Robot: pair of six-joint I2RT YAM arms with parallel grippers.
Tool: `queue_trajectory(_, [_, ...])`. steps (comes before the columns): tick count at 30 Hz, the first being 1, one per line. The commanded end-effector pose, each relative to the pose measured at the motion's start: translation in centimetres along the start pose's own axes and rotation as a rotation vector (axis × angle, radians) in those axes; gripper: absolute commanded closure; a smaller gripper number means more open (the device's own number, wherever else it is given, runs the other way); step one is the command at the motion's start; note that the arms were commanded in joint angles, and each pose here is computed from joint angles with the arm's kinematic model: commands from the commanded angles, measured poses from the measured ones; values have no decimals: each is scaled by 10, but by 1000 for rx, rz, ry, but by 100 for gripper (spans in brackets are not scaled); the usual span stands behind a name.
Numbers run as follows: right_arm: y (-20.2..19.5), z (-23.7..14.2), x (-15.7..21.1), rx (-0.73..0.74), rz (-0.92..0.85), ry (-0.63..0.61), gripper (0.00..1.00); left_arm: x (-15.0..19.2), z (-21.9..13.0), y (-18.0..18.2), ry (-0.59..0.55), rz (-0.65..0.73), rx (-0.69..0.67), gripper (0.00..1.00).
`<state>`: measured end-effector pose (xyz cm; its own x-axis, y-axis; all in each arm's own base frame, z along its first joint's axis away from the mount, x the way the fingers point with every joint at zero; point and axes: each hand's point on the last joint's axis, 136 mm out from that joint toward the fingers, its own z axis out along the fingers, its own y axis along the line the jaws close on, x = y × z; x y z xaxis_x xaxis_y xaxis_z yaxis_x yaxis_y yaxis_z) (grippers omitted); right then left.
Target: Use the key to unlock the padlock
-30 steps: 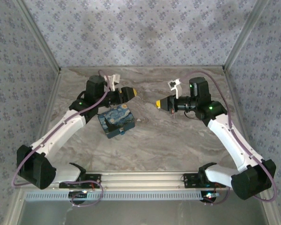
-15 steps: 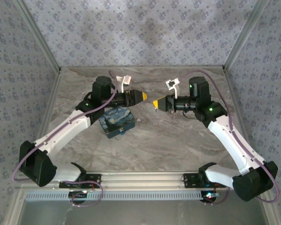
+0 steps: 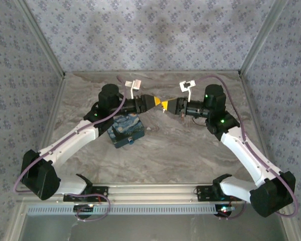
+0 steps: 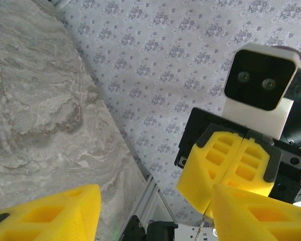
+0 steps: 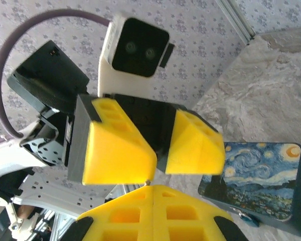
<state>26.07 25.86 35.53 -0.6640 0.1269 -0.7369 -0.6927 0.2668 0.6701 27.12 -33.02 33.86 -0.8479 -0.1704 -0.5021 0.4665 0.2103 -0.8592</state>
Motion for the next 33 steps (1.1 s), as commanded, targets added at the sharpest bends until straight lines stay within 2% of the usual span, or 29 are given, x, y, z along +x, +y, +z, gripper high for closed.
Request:
queue_trajectory(1, [10,0,-5,-40,7,-32,100,-6,-2,-28,-15,55,73,40])
queue_trajectory(9, [3,5,-3,-39,44,-28,100,-7,-1,-37,-31,75,110,33])
queue_trajectory(15, [-10,9,-1,2,95,-19,100,-6,0,-41,-39,80,118,36])
queue_trajectory(21, [-22,16,6,19,142,5,100,2,9,-39,-16,76,109,48])
queue_trajectory(28, [-30,21,10,18,194,22,100,4,9,-36,-15,74,93,74])
queue_trajectory(33, [-30,23,12,11,201,33,100,4,8,-36,-17,77,90,85])
